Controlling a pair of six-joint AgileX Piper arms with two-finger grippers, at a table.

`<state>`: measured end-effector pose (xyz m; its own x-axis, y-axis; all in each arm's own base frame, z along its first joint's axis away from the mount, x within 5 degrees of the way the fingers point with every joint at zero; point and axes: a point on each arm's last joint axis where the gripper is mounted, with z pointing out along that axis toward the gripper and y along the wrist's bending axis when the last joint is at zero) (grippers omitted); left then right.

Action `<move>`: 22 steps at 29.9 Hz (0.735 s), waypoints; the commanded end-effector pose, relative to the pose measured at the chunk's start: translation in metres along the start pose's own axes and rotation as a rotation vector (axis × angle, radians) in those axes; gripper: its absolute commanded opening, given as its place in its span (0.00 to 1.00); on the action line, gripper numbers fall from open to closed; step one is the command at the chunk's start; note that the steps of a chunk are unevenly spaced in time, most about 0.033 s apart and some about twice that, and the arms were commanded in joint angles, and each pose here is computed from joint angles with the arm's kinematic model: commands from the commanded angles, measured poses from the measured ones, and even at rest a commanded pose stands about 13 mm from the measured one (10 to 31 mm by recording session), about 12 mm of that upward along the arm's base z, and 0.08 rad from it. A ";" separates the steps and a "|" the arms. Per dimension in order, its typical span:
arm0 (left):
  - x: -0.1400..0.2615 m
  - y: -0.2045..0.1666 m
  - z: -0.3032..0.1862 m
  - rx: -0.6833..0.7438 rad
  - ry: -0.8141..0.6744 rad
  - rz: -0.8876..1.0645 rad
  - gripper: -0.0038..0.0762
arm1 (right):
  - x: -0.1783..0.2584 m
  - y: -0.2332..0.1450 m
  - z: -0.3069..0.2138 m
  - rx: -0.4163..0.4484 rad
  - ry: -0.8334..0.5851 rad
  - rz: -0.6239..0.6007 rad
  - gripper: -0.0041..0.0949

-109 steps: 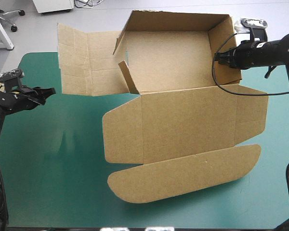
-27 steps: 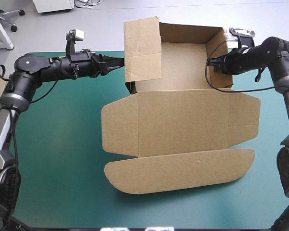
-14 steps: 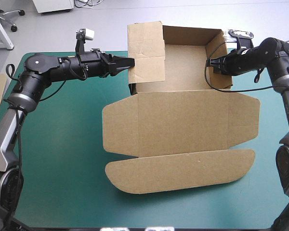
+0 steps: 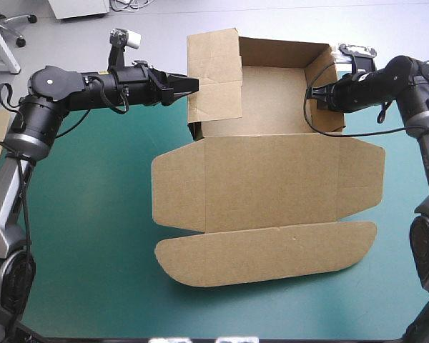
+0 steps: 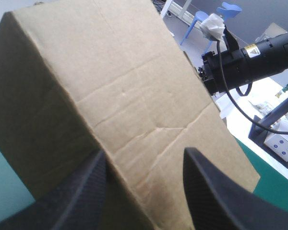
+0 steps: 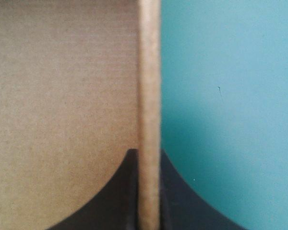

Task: Fold the box

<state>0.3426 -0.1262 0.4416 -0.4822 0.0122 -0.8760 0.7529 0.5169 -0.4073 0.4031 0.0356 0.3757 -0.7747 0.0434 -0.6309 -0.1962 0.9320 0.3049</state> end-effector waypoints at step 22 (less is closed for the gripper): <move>-0.042 -0.054 -0.027 -0.127 -0.024 0.233 0.58 | -0.011 0.015 -0.030 -0.040 -0.116 0.007 0.02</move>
<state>0.3279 -0.1354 0.4776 -0.3674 0.1826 -0.9120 0.7801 0.5944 -0.1953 0.4025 0.0357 0.3753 -0.7800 0.0440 -0.6242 -0.1942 0.9313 0.3082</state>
